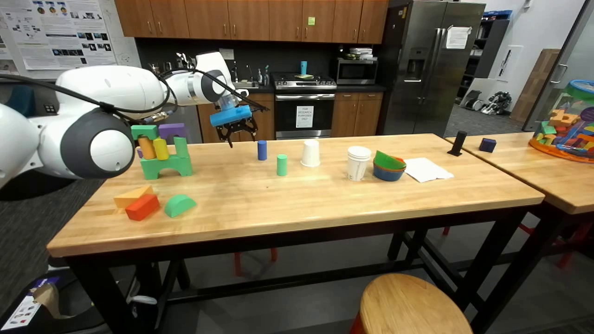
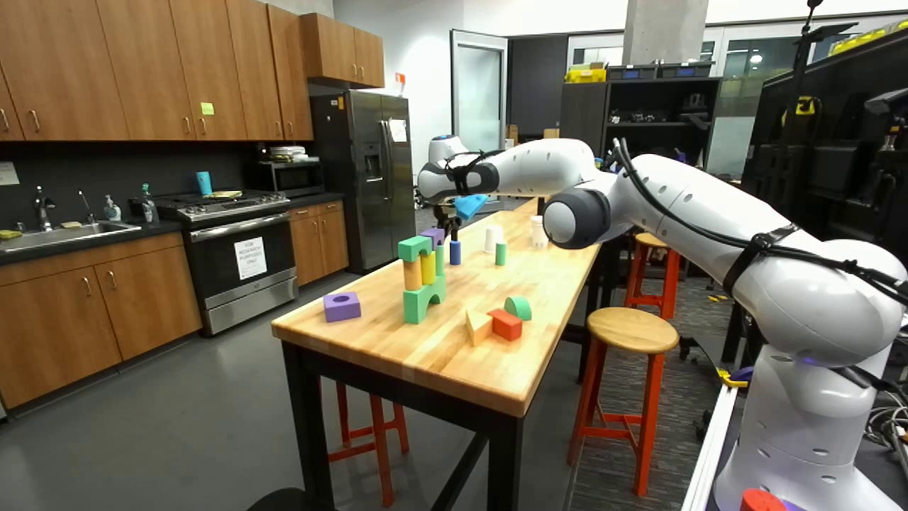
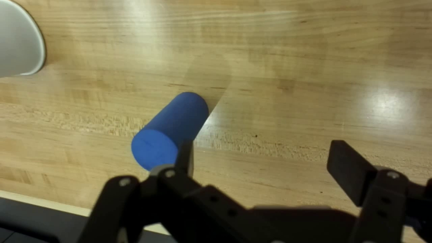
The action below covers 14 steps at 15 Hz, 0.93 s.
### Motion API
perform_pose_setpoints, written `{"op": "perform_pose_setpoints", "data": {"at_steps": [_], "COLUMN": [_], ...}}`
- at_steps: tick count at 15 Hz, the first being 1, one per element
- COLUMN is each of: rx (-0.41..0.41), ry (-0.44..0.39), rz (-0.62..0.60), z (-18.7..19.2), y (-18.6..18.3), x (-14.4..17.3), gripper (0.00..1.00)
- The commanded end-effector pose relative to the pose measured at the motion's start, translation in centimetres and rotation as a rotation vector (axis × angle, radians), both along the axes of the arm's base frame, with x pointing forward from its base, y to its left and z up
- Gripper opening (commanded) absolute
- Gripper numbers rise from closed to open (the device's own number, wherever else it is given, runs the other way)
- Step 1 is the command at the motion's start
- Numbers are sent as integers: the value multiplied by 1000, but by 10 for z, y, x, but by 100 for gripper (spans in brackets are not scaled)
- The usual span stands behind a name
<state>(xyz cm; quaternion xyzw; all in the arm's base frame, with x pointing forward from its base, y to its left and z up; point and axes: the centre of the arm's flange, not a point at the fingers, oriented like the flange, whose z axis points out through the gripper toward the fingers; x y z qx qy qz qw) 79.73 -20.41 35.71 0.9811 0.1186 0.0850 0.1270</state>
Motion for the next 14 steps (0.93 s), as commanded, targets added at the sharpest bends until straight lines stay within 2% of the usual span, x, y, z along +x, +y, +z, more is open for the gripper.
{"op": "perform_pose_setpoints", "data": {"at_steps": [1, 7, 9, 14], "rx": [0, 3, -13, -59], "ry": [0, -11, -30, -77], "rz": [0, 6, 14, -35], "z": [0, 1, 1, 4], "y": [0, 5, 10, -6], "x": [0, 2, 13, 31], "gripper": [100, 100, 100, 100]}}
